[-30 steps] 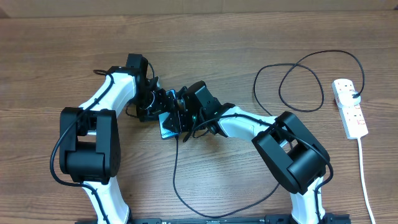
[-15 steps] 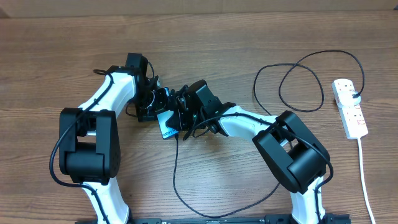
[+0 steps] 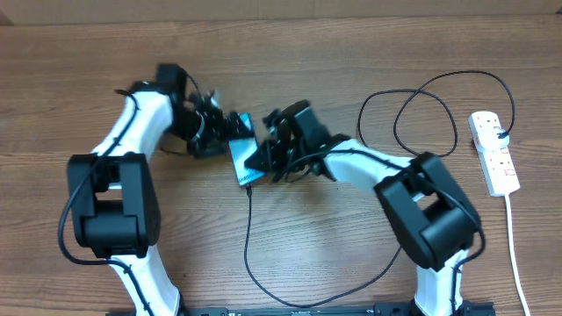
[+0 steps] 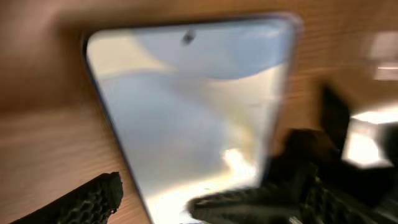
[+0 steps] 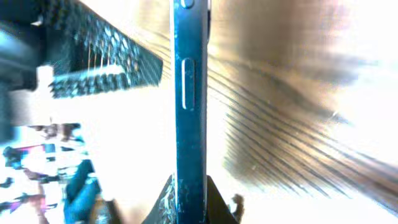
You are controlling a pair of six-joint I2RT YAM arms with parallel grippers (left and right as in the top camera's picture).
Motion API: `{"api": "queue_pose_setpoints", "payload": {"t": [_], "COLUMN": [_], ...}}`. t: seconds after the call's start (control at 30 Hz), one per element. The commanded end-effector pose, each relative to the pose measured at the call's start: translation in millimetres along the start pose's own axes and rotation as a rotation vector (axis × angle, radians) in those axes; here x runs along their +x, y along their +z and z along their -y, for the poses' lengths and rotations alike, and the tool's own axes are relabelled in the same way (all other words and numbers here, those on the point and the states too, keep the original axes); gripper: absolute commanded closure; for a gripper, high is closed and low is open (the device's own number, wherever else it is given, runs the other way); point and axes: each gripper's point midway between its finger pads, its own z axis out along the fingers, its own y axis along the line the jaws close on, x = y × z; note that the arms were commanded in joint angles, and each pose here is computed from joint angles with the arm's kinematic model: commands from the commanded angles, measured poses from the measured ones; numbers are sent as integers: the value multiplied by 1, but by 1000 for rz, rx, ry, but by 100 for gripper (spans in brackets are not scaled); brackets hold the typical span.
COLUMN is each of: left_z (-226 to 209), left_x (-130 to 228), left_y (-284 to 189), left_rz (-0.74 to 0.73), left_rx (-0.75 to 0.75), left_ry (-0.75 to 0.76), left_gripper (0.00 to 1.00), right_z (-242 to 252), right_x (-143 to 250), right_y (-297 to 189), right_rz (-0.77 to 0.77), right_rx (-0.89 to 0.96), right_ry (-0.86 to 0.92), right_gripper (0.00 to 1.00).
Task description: Plug charger to phone and switch on socket
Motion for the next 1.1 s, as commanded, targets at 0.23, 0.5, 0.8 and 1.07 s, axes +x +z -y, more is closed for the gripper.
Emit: {"api": "queue_pose_setpoints", "payload": {"t": [0.23,0.5,0.8,1.07], "left_z": [98,124,121,112], "left_x": [-13,-12,-14,-18], "left_y": [-52,-81,-84,-70], "left_rz": [73,76,90,77], "left_rx": [612,829,825,731], "left_ry": [255,285,283,236], "left_gripper": [14,15,11,15], "right_z": [-111,-124,-95,-102], "right_x": [-26,-35,-57,-56], "right_y": [-94,-131,-164,-161], "right_rz": [-98,-125,-85,-77], "right_rx": [-559,-654,-641,-643], "right_ry": [-71,-107,-18,-40], "right_gripper": [96,96,96,96]}}
